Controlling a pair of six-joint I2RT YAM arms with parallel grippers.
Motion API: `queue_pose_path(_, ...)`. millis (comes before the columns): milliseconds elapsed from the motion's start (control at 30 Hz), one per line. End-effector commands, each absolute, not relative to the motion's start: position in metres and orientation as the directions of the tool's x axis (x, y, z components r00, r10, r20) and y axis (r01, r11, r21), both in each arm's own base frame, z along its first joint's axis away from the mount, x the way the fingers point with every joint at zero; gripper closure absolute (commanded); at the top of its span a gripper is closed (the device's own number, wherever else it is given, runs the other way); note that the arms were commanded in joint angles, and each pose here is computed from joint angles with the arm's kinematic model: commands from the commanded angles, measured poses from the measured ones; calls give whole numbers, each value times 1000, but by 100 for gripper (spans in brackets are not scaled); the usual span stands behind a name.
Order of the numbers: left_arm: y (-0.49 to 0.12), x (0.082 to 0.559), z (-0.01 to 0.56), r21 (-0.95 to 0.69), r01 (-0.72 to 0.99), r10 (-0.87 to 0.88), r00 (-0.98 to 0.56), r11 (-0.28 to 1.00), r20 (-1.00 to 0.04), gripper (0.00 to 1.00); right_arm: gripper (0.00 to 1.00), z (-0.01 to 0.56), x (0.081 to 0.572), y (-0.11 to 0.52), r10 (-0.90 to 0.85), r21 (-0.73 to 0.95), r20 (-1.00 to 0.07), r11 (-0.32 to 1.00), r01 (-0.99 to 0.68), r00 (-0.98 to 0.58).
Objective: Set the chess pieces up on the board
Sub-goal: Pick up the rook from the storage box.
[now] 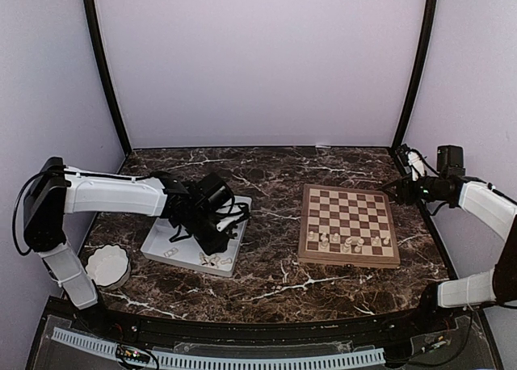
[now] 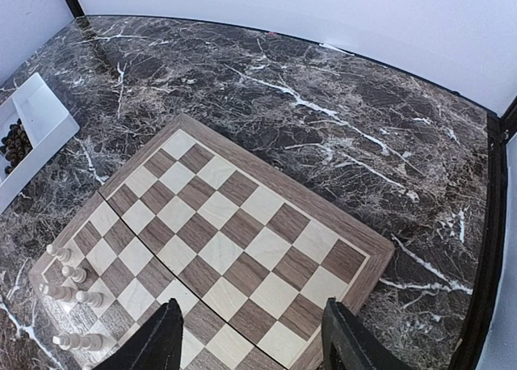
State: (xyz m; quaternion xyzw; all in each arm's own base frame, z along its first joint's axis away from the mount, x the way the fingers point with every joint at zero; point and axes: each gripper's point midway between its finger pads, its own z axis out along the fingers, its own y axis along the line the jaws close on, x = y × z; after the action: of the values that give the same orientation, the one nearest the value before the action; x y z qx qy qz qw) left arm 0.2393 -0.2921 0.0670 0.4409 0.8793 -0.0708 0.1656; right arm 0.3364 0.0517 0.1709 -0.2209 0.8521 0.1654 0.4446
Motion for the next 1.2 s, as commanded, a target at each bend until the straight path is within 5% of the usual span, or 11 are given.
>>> queue_pose_path(0, -284, 250, 57, 57, 804, 776, -550, 592, -310, 77, 40, 174, 334, 53, -236, 74, -841, 841, -536, -487)
queue_pose_path(633, -281, 266, 31, 116, 791, 789, -564, 601, -246, 67, 40, 167, 335, 52, -241, 81, -830, 841, -535, -504)
queue_pose_path(1067, -270, 250, 16, 74, 800, 800, -581, 595, -153, 83, 39, 165, 335, 53, -237, 93, -827, 836, -540, -510)
queue_pose_path(1167, -264, 245, 16, 72, 796, 797, -590, 601, -130, 80, 39, 165, 335, 55, -235, 100, -827, 832, -545, -510)
